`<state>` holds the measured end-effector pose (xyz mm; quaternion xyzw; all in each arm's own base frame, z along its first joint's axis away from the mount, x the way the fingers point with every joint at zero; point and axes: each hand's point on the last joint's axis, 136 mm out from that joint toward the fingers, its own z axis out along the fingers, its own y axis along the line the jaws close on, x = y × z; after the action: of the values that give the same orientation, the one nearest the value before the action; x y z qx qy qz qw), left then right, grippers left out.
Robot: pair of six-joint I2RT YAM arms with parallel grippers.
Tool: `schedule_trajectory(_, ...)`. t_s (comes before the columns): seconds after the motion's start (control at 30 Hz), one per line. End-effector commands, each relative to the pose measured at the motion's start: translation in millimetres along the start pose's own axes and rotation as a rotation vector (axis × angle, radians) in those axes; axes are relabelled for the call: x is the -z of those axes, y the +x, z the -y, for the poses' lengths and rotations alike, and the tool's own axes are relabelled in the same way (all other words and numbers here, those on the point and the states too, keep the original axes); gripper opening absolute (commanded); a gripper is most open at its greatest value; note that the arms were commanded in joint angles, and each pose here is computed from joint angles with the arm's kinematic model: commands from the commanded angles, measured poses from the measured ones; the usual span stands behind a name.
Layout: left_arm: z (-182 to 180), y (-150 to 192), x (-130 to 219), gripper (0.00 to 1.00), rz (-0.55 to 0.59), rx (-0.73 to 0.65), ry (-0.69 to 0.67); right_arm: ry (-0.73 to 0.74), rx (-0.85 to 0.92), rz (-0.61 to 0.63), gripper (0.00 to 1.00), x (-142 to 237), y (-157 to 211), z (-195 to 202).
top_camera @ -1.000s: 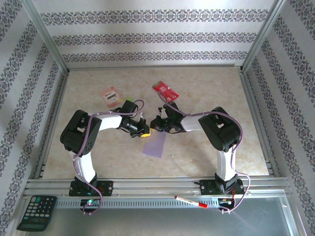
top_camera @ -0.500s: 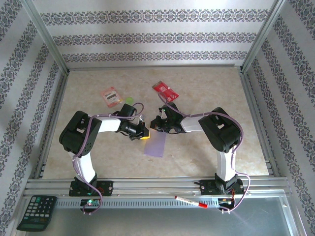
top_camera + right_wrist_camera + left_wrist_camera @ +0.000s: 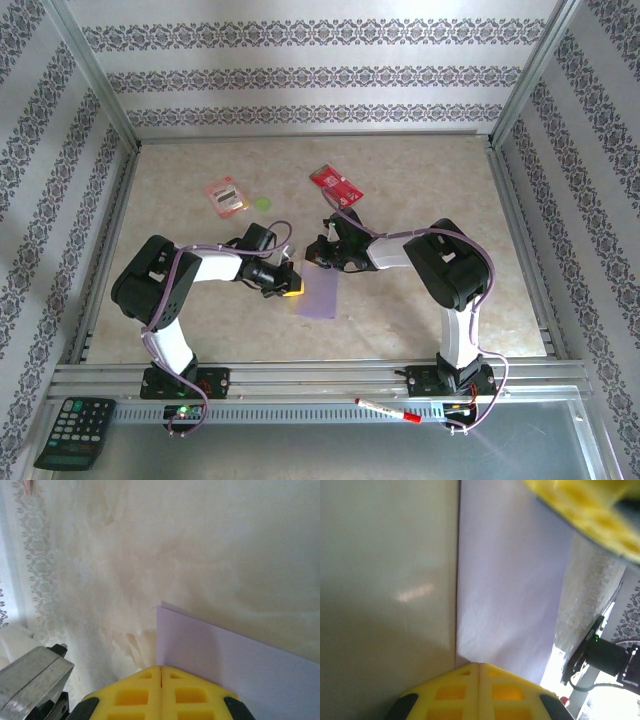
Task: Fold a paper plane with a square sheet of paper (pick it up from the middle)
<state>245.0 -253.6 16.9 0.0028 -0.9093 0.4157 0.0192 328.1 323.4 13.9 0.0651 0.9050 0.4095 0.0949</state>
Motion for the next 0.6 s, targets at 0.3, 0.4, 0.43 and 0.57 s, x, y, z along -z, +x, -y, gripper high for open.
schedule_trajectory(0.3,-22,70,-13,0.02,-0.145,0.107,-0.071,0.336,-0.126,-0.047,0.0,0,36,102)
schedule_trajectory(0.4,-21,76,-13,0.02,-0.146,0.111,-0.07,0.336,-0.127,-0.045,0.0,0,36,102)
schedule_trajectory(0.43,-22,79,-13,0.02,-0.148,0.112,-0.07,0.336,-0.127,-0.045,0.0,0,35,102)
schedule_trajectory(0.57,-25,87,-13,0.01,-0.154,0.12,-0.074,0.336,-0.127,-0.041,0.0,0,34,101)
